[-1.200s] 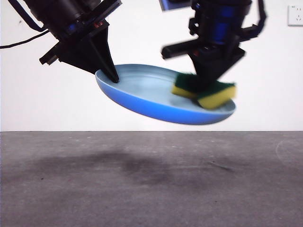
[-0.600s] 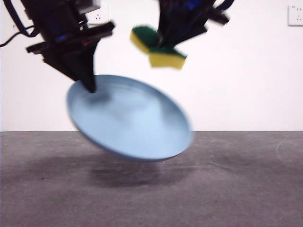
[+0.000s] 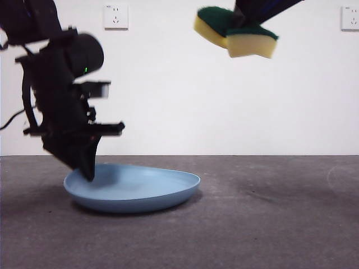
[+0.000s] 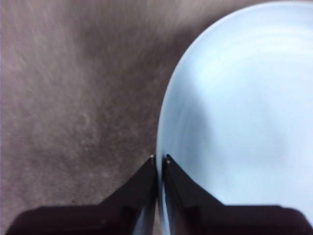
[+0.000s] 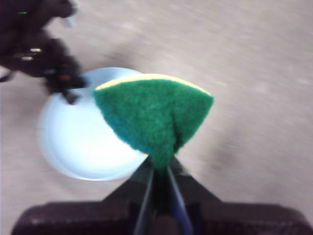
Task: Pick up the plate,pick up the cloth,clean the plate with the cloth
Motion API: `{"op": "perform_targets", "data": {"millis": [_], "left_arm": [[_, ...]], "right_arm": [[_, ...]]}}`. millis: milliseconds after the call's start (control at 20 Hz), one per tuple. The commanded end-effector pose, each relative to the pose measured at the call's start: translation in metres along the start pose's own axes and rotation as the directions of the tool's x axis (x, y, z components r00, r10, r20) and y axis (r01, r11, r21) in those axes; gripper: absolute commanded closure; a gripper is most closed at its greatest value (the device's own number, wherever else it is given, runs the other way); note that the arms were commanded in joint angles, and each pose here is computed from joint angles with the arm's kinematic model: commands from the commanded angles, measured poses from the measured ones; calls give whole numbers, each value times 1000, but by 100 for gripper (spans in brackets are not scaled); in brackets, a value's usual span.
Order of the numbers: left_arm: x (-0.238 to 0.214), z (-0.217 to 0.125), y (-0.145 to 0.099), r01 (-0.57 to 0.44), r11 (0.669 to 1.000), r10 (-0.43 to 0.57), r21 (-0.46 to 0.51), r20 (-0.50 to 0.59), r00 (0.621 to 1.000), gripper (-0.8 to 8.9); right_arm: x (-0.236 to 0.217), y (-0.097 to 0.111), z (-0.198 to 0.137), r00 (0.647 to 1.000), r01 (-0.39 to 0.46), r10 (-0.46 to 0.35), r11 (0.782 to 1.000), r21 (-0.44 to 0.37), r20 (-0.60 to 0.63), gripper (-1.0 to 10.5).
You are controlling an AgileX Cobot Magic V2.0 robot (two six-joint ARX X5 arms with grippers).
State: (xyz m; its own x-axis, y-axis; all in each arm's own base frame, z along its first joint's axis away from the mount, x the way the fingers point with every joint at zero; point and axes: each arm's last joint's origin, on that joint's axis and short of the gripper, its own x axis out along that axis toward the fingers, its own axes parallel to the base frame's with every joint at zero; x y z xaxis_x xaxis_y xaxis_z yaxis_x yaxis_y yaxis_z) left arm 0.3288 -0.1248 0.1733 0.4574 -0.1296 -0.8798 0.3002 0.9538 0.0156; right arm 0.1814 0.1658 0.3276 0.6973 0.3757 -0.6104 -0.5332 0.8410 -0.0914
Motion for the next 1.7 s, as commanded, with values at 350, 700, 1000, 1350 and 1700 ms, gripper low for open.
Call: {"op": "perform_targets", "data": {"millis": [350,700,1000,1350,1700], "left_arm": [[-3,-2,12,-49,999,49,-4,-18,999,498],[-104,10,10,-5,999,15,-39,269,963,498],[-201,-16,10,157,988,-138,-2,468,873,498],[-242,-49,11,191,981,-177,19,475,862,499],[-240,-52,11,191,982,-177,14,445,878,499]], "right_arm": [[7,-11,-2,994,113,-113,980,166,-13,958],[62,-33,-12,969,215,-183,957,195,-168,949],[131,-44,-40,931,157,-60,957,244,-361,946],[168,-42,-65,884,118,18,958,261,-466,892],[168,-44,-65,881,127,13,957,262,-473,682]]}}
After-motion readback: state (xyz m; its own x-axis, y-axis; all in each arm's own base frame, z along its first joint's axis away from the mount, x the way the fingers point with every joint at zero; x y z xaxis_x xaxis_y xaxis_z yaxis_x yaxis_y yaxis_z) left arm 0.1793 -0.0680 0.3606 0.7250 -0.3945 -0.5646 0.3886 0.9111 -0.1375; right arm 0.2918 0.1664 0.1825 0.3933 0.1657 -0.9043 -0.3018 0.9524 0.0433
